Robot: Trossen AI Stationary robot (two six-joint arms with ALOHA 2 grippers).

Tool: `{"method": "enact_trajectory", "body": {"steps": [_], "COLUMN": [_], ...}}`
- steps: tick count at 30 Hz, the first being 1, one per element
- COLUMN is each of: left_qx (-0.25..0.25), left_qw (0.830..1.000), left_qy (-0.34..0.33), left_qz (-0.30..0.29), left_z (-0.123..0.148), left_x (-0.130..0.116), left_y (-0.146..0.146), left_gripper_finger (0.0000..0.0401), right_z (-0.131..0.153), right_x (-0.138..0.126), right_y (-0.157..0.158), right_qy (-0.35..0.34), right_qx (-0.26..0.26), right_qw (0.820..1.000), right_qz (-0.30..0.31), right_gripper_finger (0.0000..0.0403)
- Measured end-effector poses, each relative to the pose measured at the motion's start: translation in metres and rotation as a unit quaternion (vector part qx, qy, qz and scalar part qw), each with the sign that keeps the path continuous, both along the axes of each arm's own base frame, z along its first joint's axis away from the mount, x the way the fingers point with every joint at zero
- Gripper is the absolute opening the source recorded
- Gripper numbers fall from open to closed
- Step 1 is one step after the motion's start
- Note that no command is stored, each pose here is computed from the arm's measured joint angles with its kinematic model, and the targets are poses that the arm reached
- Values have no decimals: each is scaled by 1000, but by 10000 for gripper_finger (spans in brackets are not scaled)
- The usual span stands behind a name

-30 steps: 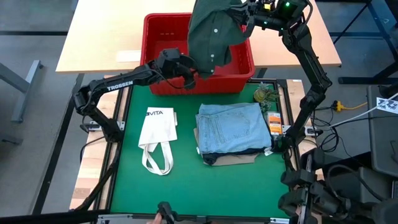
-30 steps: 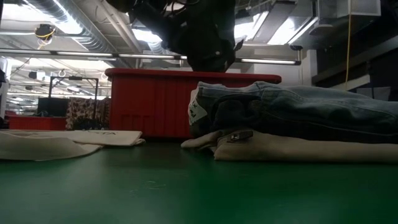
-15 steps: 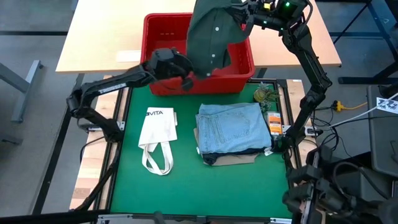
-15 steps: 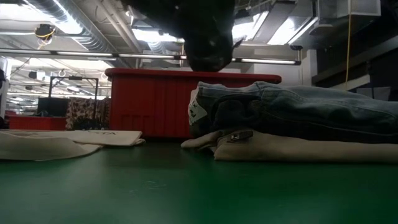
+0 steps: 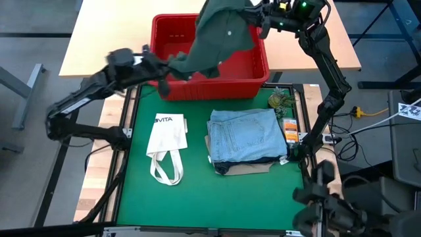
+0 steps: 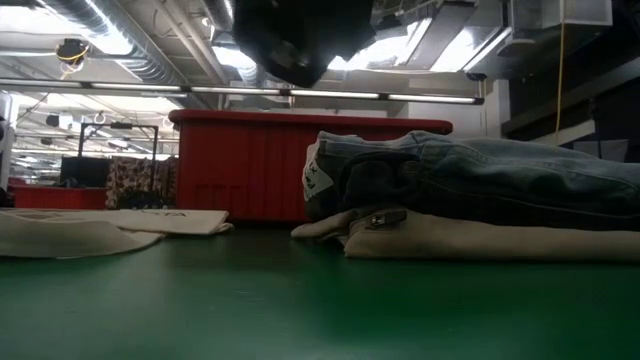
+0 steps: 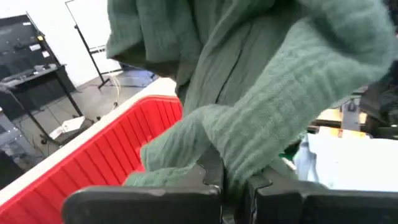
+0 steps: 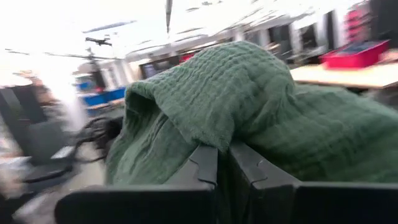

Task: Fold Laundry from Bin
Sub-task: Fold the green shirt

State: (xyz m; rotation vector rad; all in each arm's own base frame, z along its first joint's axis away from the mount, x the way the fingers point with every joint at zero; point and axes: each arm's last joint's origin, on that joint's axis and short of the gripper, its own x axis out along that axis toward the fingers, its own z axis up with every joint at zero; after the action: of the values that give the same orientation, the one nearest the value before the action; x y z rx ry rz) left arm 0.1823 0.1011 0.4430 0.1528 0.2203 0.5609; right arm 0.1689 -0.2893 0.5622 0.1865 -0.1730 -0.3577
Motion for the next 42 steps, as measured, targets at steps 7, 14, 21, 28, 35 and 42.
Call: {"method": "enact_trajectory", "body": {"steps": [7, 14, 21, 28, 35, 42], "left_qx": [-53, -138, -170, -187, -236, -252], "left_qw": [998, 985, 974, 965, 947, 928], "left_qy": [34, 103, 149, 182, 220, 273], "left_qz": [7, -12, -24, -25, -19, -33], "left_z": [-1, -17, -27, -32, -42, -51], "left_x": [-50, -77, -85, -90, -81, -63], "left_y": [-27, -46, -55, -59, -56, -54], "left_gripper_finger": [1, 0, 0, 0, 0, 0], "right_z": [-7, -30, -59, -76, -89, -95], "right_x": [18, 39, 53, 56, 62, 75], "right_y": [16, 37, 59, 71, 86, 112], "right_qy": [28, 104, 216, 317, 436, 519], "right_qx": [40, 82, 107, 121, 133, 104], "right_qw": [989, 966, 946, 928, 889, 849], "right_qz": [142, 221, 214, 155, 47, -2], "right_gripper_finger": [10, 10, 10, 10, 10, 10]}}
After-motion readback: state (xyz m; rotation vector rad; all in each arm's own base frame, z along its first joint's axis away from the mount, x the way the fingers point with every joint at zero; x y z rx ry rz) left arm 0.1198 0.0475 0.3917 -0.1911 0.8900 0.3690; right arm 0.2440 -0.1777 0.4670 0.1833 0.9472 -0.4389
